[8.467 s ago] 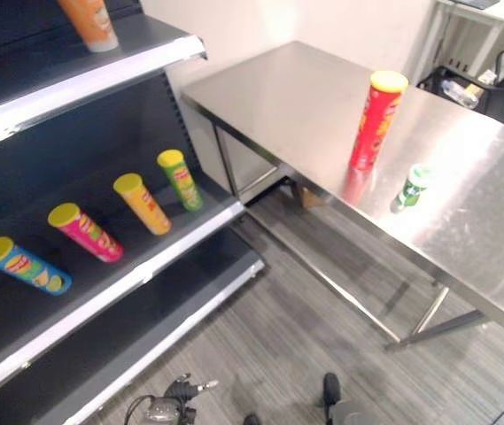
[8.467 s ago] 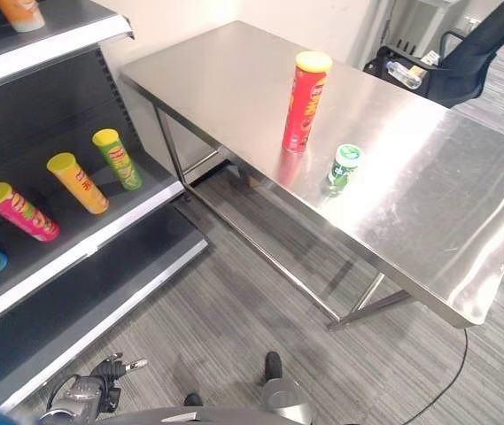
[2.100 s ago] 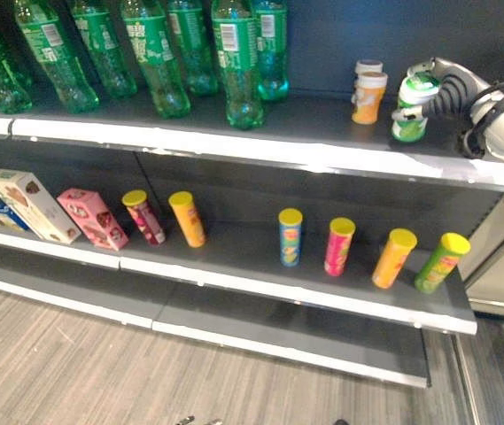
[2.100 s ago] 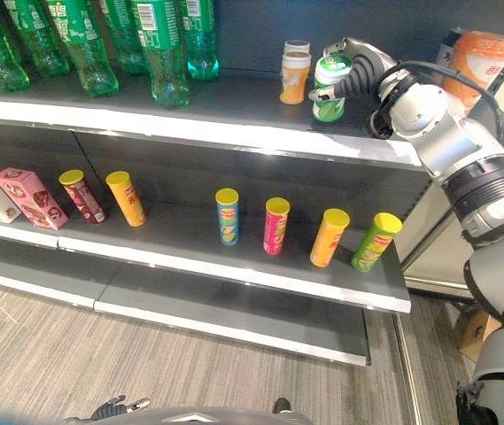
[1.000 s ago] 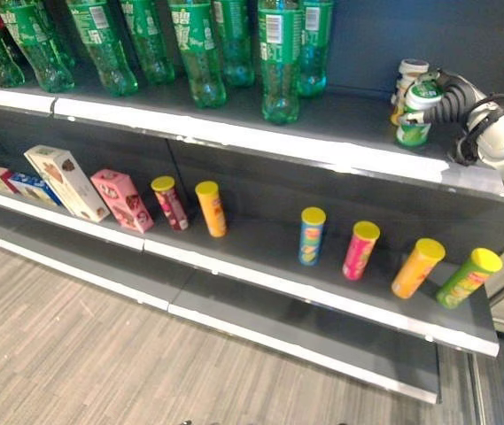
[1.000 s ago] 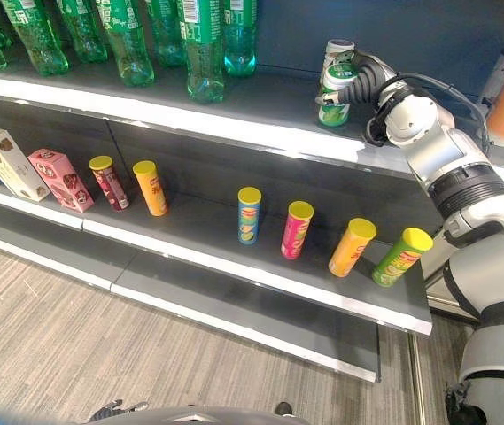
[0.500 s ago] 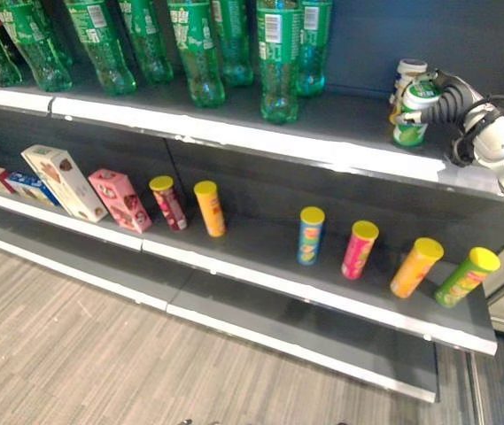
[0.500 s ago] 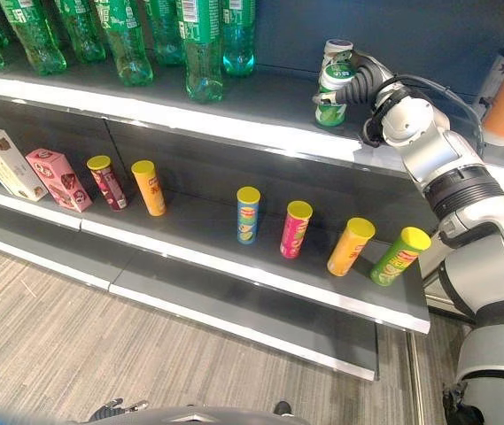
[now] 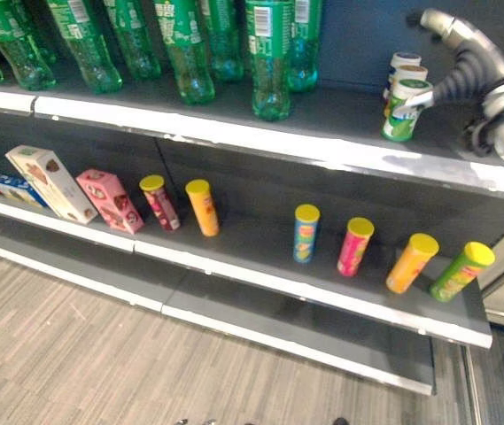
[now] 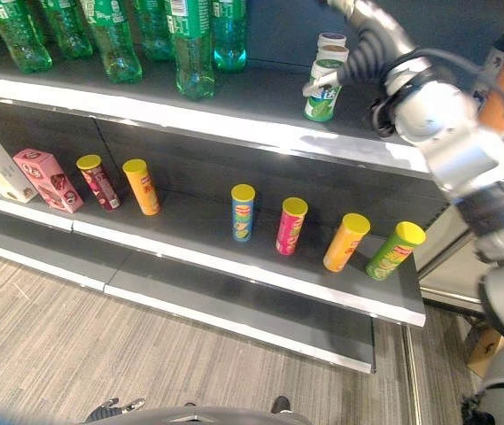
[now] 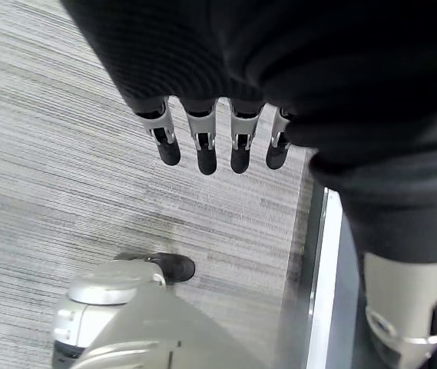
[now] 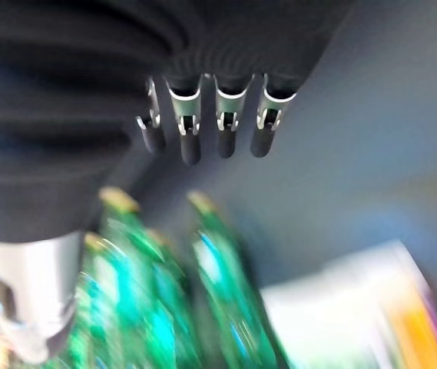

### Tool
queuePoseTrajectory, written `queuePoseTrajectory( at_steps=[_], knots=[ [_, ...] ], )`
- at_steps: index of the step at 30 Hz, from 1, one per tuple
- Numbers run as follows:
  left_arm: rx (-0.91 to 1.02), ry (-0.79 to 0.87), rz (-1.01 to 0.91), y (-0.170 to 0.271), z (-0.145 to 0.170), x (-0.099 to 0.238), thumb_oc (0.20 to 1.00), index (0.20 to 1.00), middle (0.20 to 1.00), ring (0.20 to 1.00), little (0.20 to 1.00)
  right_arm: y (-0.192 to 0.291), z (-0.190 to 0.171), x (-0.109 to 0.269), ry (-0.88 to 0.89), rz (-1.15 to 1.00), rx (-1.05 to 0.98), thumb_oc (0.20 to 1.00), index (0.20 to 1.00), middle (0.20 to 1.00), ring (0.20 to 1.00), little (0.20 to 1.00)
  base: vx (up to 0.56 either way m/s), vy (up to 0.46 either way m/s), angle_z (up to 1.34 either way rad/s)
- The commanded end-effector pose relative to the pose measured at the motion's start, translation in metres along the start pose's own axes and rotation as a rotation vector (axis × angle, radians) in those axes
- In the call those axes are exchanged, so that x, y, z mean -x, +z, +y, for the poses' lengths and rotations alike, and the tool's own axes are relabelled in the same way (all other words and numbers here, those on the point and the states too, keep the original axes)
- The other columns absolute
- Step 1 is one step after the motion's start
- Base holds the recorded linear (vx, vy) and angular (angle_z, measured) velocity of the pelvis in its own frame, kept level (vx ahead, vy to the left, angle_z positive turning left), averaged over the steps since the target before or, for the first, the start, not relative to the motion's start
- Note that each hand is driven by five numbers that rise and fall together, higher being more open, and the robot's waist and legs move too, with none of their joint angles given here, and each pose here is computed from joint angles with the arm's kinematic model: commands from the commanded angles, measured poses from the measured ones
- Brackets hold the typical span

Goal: Put the goods on the table back onto the shelves and tidy them up.

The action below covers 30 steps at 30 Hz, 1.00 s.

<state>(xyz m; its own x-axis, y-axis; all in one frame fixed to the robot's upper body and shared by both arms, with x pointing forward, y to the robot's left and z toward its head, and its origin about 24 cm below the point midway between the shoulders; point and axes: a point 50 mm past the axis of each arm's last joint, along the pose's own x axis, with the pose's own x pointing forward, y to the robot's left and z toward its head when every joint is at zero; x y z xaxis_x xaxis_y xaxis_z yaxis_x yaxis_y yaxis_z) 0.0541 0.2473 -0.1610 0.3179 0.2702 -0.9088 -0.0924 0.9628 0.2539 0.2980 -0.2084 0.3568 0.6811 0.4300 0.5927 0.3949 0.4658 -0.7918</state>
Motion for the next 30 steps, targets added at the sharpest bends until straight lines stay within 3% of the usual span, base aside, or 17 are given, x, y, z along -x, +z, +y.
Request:
queuePoseTrajectory(
  at_steps=[1,6,12,22,30],
  knots=[
    [-0.059,0.032,-0.02,0.013,0.008,-0.004,1.0,1.0,1.0,1.0,1.0,0.0,-0.038,0.008,-0.217,-0.028,0.066,1.0,1.0,1.0,1.0,1.0,0.01,0.062,-0.19],
    [-0.046,0.034,-0.015,0.01,0.007,-0.003,1.0,1.0,1.0,1.0,1.0,-0.003,-0.07,0.042,-0.382,-0.008,0.119,1.0,1.0,1.0,1.0,1.0,-0.01,0.078,-0.21],
    [-0.046,0.034,-0.029,0.012,0.009,-0.003,1.0,1.0,1.0,1.0,1.0,-0.024,-0.073,0.085,-0.504,0.111,0.073,1.0,1.0,1.0,1.0,1.0,-0.02,0.118,-0.35],
    [-0.131,0.007,-0.122,0.038,0.013,-0.004,1.0,1.0,1.0,1.0,1.0,-0.043,0.006,0.134,-0.343,0.285,-0.276,1.0,1.0,1.0,1.0,1.0,-0.07,0.157,-0.46],
    [-0.117,0.034,-0.167,0.051,0.023,-0.003,1.0,1.0,1.0,1.0,1.0,-0.058,0.01,0.165,-0.354,0.444,-0.182,1.0,1.0,1.0,1.0,1.0,-0.08,0.017,-0.78]
  ],
)
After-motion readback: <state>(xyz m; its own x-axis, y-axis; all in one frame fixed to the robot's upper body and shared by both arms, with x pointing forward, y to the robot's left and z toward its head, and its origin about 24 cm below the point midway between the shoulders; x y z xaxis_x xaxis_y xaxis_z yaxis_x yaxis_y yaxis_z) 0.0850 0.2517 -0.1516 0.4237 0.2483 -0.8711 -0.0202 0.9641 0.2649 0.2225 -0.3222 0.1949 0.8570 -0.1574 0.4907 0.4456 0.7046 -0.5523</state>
